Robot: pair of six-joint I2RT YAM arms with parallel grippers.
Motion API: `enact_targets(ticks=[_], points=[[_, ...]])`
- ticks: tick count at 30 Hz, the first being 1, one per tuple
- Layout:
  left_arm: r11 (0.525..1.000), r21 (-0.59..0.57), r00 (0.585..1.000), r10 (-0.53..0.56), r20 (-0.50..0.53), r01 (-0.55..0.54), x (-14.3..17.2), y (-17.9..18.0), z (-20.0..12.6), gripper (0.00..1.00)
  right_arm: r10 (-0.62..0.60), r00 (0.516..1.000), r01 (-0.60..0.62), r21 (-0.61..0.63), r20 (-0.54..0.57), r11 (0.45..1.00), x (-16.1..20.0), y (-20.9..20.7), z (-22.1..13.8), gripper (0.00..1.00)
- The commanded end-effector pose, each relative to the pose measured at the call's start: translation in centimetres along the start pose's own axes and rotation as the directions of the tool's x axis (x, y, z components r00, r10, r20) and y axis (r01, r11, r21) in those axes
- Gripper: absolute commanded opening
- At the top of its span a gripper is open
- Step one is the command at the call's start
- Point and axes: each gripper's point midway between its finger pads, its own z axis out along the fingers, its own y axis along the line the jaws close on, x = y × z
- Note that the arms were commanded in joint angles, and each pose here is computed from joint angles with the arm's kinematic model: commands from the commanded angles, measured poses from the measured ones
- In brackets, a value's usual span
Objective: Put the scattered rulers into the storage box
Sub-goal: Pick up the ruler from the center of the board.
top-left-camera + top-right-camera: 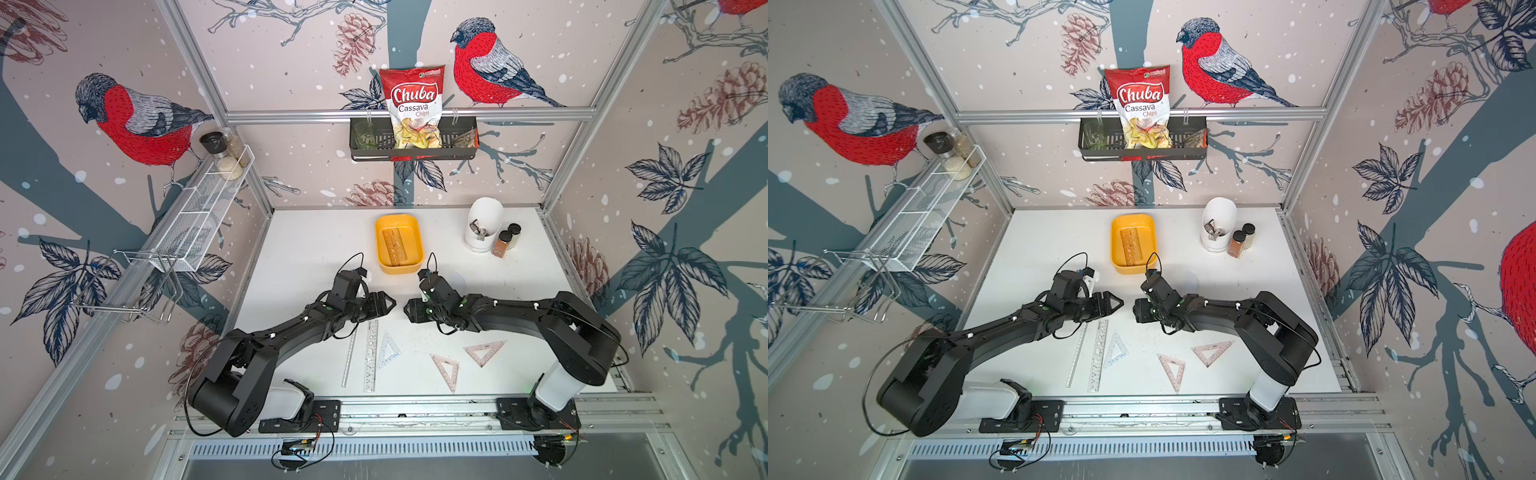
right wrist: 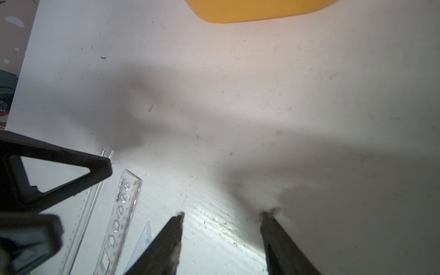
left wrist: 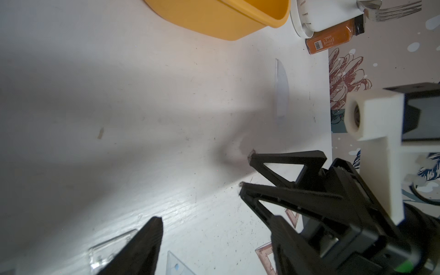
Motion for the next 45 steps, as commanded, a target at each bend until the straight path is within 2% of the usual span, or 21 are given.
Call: enact_targets(ticks=[1, 6, 10, 15, 20, 25, 29, 33, 45], points=[[0.999, 0.045, 1.000, 0.002, 0.003, -0.002, -0.2, -0.9, 0.2, 0.74, -0.019, 1.000, 0.019, -0.029, 0.021, 0.999, -0.6, 0.5, -0.4, 0.59], [0.999, 0.050, 1.000, 0.004, -0.004, -0.003, -0.5, -1.1, 0.5, 0.73, 0.002, 0.993, -0.001, -0.010, 0.116, 1.000, -3.0, -0.7, -3.3, 0.59], [0.999, 0.045, 1.000, 0.017, -0.010, -0.016, -1.0, -1.4, 0.8, 0.73, 0.054, 0.978, -0.086, 0.158, 0.200, 0.984, -5.0, -6.3, -5.4, 0.59], [0.999, 0.031, 0.999, 0.039, -0.011, -0.039, -1.9, -1.8, 1.1, 0.73, 0.179, 0.930, -0.294, 0.361, 0.320, 0.885, -7.0, -15.2, -8.6, 0.62], [0.998, 0.008, 0.998, 0.057, -0.020, -0.057, -2.5, -1.7, 1.4, 0.74, 0.265, 0.876, -0.440, 0.444, 0.402, 0.781, -8.3, -21.4, -10.3, 0.73], [0.998, 0.007, 0.998, 0.059, -0.032, -0.059, -2.5, -1.6, 1.8, 0.76, 0.285, 0.871, -0.469, 0.506, 0.399, 0.724, -10.1, -24.5, -9.7, 0.80], [0.998, 0.004, 0.998, 0.060, -0.034, -0.060, -2.5, -1.4, 1.9, 0.77, 0.273, 0.883, -0.452, 0.539, 0.381, 0.711, -11.5, -25.4, -8.6, 0.82], [0.999, 0.001, 0.998, 0.054, -0.028, -0.054, -2.6, -1.1, 1.7, 0.78, 0.273, 0.896, -0.435, 0.574, 0.349, 0.694, -11.1, -26.3, -7.3, 0.83], [0.999, 0.004, 0.999, 0.045, -0.026, -0.045, -2.8, -0.8, 1.6, 0.78, 0.263, 0.930, -0.368, 0.621, 0.257, 0.693, -9.5, -27.4, -4.3, 0.71]])
